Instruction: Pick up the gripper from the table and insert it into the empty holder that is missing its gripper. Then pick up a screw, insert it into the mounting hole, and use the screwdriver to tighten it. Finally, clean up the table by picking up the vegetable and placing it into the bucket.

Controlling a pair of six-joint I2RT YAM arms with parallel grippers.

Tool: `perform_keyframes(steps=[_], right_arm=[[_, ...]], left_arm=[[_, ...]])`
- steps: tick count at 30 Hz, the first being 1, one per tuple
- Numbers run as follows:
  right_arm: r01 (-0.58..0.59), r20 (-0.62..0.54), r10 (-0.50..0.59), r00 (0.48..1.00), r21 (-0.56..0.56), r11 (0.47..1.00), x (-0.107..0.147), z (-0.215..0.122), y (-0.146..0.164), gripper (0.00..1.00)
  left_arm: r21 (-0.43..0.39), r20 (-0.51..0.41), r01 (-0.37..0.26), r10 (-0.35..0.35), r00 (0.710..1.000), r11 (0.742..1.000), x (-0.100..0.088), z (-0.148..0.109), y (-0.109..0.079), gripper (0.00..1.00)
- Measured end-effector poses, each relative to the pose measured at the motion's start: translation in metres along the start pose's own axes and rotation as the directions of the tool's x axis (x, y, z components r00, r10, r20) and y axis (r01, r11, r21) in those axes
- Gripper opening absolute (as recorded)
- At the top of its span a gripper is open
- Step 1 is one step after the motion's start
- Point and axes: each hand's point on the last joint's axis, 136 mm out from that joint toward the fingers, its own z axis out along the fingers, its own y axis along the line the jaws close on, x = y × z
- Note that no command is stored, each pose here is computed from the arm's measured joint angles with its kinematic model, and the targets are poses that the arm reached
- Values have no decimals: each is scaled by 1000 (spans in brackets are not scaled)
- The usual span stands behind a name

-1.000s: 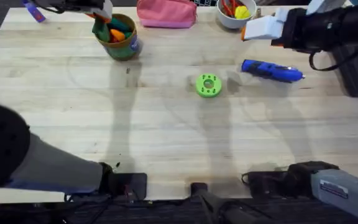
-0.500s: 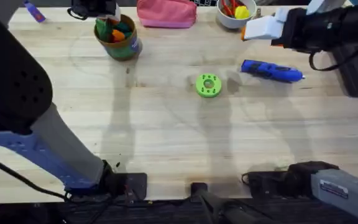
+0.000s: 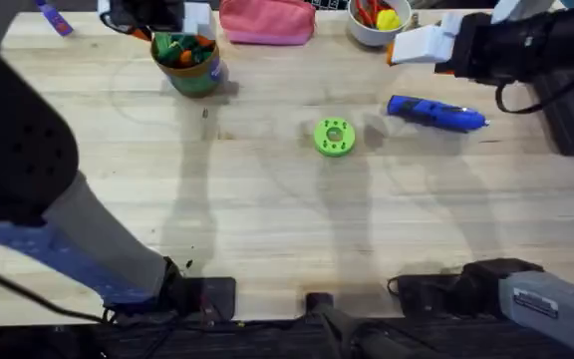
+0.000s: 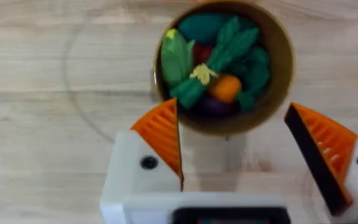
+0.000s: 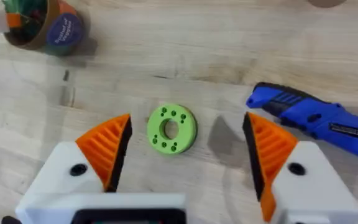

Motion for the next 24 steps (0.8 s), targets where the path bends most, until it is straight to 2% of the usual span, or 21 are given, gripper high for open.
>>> perform_keyframes(steps=[2, 8, 11, 15, 17, 19, 24], right_arm=[[0, 0, 0, 1000, 0, 1000, 0, 0, 0, 993], [0, -1, 0, 1000, 0, 1000, 0, 0, 0, 993], [-2, -5, 2, 1000, 0, 1000, 1, 0, 0, 993], [-4, -10, 4, 1000, 1, 1000, 2, 0, 0, 993], [-6, -17, 6, 1000, 2, 1000, 4, 0, -1, 993], [-10, -28, 10, 1000, 4, 1000, 7, 0, -1, 994], [-23, -64, 23, 998, 11, 1000, 16, 0, -2, 993]], left_arm=[[0, 6, 0, 0, 1000, 1000, 3, -16, 0, 985], [0, 62, 1, -1, 998, 1000, 21, -95, -2, 986], [8, 99, -14, 14, 995, 1000, 32, -130, -10, 987], [29, 163, -57, 51, 985, 998, 44, -163, -28, 988], [41, 167, -68, 61, 984, 997, 57, -167, -35, 987], [54, 143, -69, 60, 988, 996, 77, -163, -42, 986], [78, 26, -54, 52, 998, 995, 134, -127, -55, 985]])
